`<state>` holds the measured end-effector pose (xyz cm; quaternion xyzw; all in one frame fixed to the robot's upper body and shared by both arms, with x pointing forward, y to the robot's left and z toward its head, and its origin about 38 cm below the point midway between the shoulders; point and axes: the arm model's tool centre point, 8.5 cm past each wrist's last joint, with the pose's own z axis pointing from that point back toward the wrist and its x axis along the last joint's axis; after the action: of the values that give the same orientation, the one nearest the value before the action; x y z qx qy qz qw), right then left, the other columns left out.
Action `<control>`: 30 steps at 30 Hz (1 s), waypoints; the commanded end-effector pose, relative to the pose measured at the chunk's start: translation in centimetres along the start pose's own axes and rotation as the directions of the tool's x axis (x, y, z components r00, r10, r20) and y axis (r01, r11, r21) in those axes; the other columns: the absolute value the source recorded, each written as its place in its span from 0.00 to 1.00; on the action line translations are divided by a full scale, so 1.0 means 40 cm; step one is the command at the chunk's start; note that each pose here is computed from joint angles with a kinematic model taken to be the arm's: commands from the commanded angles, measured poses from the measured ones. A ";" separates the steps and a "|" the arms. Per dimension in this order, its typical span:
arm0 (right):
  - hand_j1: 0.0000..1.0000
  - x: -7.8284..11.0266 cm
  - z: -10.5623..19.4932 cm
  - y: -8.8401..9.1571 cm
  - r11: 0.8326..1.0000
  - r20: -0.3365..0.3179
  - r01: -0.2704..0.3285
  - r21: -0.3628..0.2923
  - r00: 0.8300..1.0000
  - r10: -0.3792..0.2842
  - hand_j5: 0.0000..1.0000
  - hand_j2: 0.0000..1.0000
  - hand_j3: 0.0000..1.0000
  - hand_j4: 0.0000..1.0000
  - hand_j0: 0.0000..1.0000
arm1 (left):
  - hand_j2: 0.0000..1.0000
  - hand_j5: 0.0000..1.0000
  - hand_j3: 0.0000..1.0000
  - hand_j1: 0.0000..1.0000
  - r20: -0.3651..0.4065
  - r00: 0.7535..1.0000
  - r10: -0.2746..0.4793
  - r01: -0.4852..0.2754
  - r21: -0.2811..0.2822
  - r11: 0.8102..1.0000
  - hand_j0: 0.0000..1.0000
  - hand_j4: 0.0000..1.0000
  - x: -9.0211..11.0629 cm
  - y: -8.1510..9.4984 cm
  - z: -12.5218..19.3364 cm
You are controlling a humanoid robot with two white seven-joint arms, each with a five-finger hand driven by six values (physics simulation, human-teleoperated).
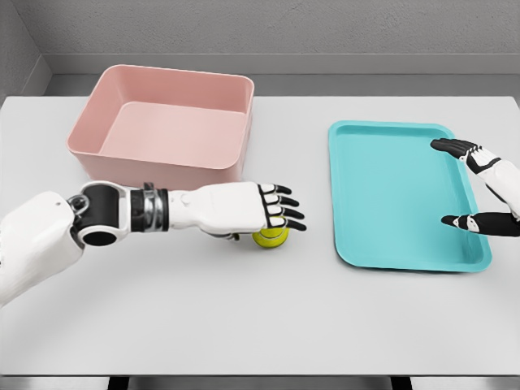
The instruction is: Put the tennis from the blue tray into the pink basket with both arms
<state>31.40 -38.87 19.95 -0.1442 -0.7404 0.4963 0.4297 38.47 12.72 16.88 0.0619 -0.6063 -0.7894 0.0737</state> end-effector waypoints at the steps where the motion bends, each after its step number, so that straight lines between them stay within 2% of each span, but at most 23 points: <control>1: 1.00 0.000 0.001 -0.002 1.000 0.001 0.006 -0.005 1.000 -0.006 1.00 1.00 1.00 1.00 1.00 | 1.00 1.00 1.00 1.00 0.004 1.000 0.006 -0.006 0.004 1.000 1.00 1.00 0.002 0.000 -0.006; 10: 1.00 0.000 0.001 -0.002 1.000 0.001 0.006 -0.005 1.000 -0.006 1.00 1.00 1.00 1.00 1.00 | 1.00 1.00 1.00 1.00 0.003 1.000 0.018 -0.018 0.008 1.000 1.00 1.00 -0.003 -0.005 -0.023; 19: 1.00 0.001 0.001 -0.002 1.000 0.002 0.007 -0.005 1.000 -0.007 1.00 1.00 1.00 1.00 1.00 | 1.00 1.00 1.00 1.00 -0.005 0.999 0.048 -0.048 -0.014 0.999 1.00 1.00 -0.015 -0.036 -0.042; 30: 1.00 -0.001 0.002 -0.001 1.000 -0.001 0.008 -0.004 1.000 -0.008 1.00 1.00 1.00 1.00 1.00 | 1.00 1.00 1.00 1.00 -0.006 0.998 0.063 -0.063 -0.025 0.998 1.00 1.00 -0.016 -0.052 -0.054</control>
<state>31.37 -38.93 19.87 -0.1441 -0.7399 0.4959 0.4311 39.38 11.37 14.34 0.0457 -0.5965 -0.7952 0.0982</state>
